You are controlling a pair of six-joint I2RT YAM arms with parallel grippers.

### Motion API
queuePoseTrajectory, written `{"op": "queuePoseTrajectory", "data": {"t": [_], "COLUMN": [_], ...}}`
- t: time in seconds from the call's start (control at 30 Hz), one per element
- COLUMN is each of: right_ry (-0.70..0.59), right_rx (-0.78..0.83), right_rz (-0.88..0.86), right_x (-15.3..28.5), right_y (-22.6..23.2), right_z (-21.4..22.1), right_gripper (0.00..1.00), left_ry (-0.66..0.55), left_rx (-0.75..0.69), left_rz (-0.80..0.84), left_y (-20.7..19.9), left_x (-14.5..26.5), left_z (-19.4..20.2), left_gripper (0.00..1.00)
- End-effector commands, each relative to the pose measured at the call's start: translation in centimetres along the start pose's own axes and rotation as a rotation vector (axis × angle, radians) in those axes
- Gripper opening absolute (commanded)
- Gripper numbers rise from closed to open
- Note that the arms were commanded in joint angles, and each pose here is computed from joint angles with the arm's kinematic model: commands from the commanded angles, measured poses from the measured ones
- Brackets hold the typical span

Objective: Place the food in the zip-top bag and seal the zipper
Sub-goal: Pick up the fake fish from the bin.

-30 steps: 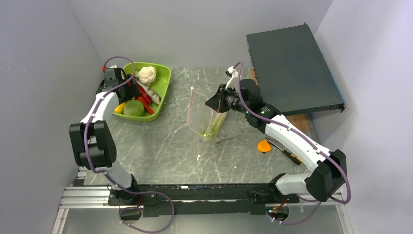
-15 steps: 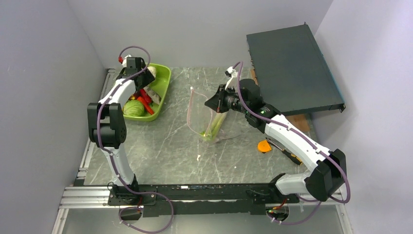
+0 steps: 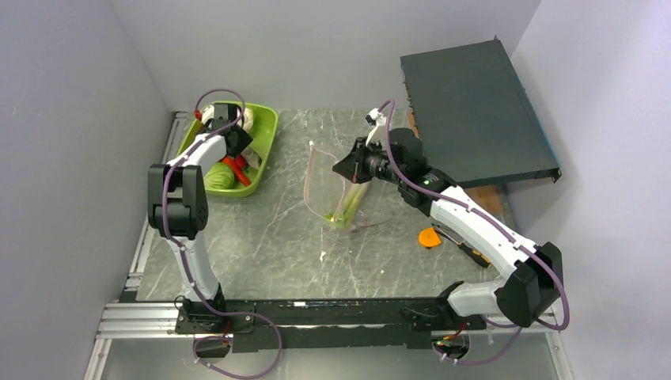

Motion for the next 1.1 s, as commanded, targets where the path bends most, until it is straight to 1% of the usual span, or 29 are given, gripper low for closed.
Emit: {"op": "queuePoseTrajectory", "data": {"t": [0.0, 0.2, 0.33, 0.5, 0.57, 0.67, 0.73, 0.8, 0.83, 0.87, 0.93, 1.0, 1.07], "right_ry": [-0.075, -0.072, -0.074, -0.074, -0.075, -0.076, -0.077, -0.077, -0.079, -0.082, -0.084, -0.085, -0.086], "right_rx": [0.037, 0.033, 0.031, 0.023, 0.022, 0.019, 0.016, 0.013, 0.013, 0.013, 0.014, 0.018, 0.020], "right_rz": [-0.044, -0.045, -0.043, -0.040, -0.040, -0.036, -0.038, -0.039, -0.041, -0.042, -0.038, -0.033, -0.028], "right_x": [1.3, 1.3, 1.4, 1.4, 1.4, 1.4, 1.4, 1.4, 1.4, 1.4, 1.4, 1.4, 1.3], "right_y": [1.7, 1.8, 1.8, 1.8, 1.8, 1.7, 1.7, 1.8, 1.8, 1.9, 1.8, 1.7, 1.6], "right_z": [-2.5, -2.5, -2.6, -2.6, -2.5, -2.5, -2.5, -2.6, -2.7, -2.7, -2.8, -2.8, -2.8], "right_gripper": [0.00, 0.00, 0.00, 0.00, 0.00, 0.00, 0.00, 0.00, 0.00, 0.00, 0.00, 0.00, 0.00], "left_ry": [0.021, 0.041, 0.075, 0.055, 0.059, 0.086, 0.077, 0.032, 0.013, -0.008, -0.046, -0.098, -0.110], "left_rx": [0.031, 0.069, 0.082, 0.029, 0.010, -0.008, -0.038, -0.068, -0.084, -0.095, -0.125, -0.161, -0.203], "left_rz": [0.005, -0.019, 0.002, 0.003, 0.009, 0.046, 0.067, 0.107, 0.127, 0.140, 0.166, 0.223, 0.267], "left_y": [-0.6, -0.1, -0.4, -0.3, -0.2, -0.3, -0.4, -0.9, -1.1, -1.1, -1.2, -1.9, -2.3], "left_x": [-1.1, -2.3, -3.1, -3.4, -3.4, -3.0, -1.9, -0.1, 1.0, 2.3, 4.9, 8.4, 11.3], "left_z": [0.3, 1.1, 1.4, 0.9, 0.9, 1.0, 0.4, -0.7, -1.2, -1.8, -2.8, -4.3, -4.9], "left_gripper": [0.52, 0.61, 0.57, 0.44, 0.36, 0.19, 0.12, 0.06, 0.05, 0.01, 0.00, 0.00, 0.00]}}
Point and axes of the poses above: each gripper's point midway between its finger pads, its own x axis back along the fingers, its own y axis along the line the jaws close on, z = x × y, the point moved 1 cm from there along x, back along the fingers, and after that the axes turned 2 degrees about x, right-handed, at the moved point
